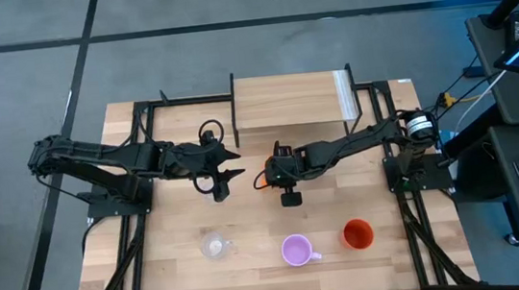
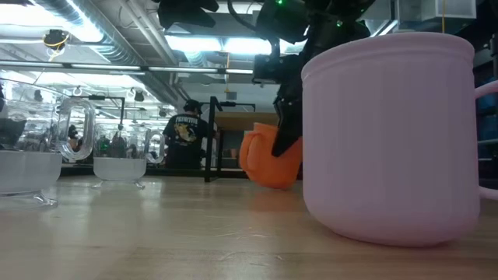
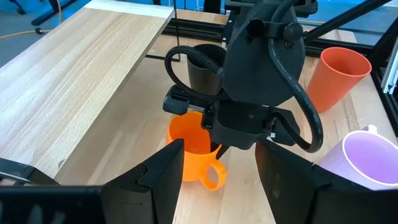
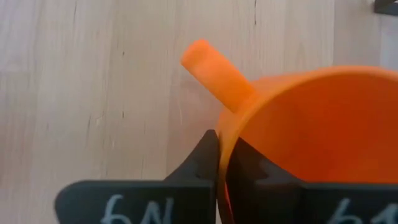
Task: Stack small to large cups/mugs on shelf
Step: Put the orange mug on the shelf
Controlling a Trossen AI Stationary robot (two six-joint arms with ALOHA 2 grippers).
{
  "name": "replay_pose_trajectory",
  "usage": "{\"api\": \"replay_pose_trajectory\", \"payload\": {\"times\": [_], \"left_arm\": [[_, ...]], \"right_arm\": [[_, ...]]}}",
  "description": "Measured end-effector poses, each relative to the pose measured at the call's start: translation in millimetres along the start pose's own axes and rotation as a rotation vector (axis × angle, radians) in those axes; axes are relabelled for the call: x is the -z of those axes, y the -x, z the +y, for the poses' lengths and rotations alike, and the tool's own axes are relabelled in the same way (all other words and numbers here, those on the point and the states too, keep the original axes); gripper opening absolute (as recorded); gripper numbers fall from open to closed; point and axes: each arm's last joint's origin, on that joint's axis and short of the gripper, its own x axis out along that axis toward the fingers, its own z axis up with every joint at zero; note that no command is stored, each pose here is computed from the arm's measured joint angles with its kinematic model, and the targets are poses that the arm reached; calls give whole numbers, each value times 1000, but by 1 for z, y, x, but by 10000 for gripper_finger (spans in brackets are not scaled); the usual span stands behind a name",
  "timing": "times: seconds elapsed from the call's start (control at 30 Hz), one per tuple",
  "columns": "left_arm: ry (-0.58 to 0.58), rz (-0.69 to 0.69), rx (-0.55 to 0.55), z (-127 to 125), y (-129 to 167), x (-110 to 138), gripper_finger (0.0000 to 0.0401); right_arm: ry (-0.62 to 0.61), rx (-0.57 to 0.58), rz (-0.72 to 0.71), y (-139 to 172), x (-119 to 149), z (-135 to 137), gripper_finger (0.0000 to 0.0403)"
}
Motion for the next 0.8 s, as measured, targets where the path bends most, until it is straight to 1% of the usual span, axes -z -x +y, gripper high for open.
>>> {"api": "replay_pose_trajectory", "payload": {"times": [0.07, 0.13, 0.27, 0.4, 0.47, 0.6, 0.7, 0.8], "left_arm": [[0, 0, 0, 0, 0, 0, 193], [0, 1, 0, 0, 0, 0, 193], [-2, 4, 0, 0, 0, 0, 193], [-4, 10, -5, 0, 0, 1, 193], [-5, 12, -7, 0, 0, 1, 193], [-6, 16, -9, 0, 0, 2, 193], [-6, 16, -9, 0, 0, 2, 193], [-6, 15, -9, 0, 0, 2, 193]], "right_arm": [[1, -2, 25, 7, -2, -1, 13], [-13, -4, 27, 25, -8, -1, 13], [-43, -16, -14, 70, -25, 3, 13], [-30, -15, -21, 116, -38, 6, 13], [-30, 41, -6, 139, -41, 4, 13], [7, 243, 29, 177, -45, -8, 13], [-7, 377, 2, 201, -50, -28, 17], [-49, 417, -25, 216, -54, -55, 18]]}}
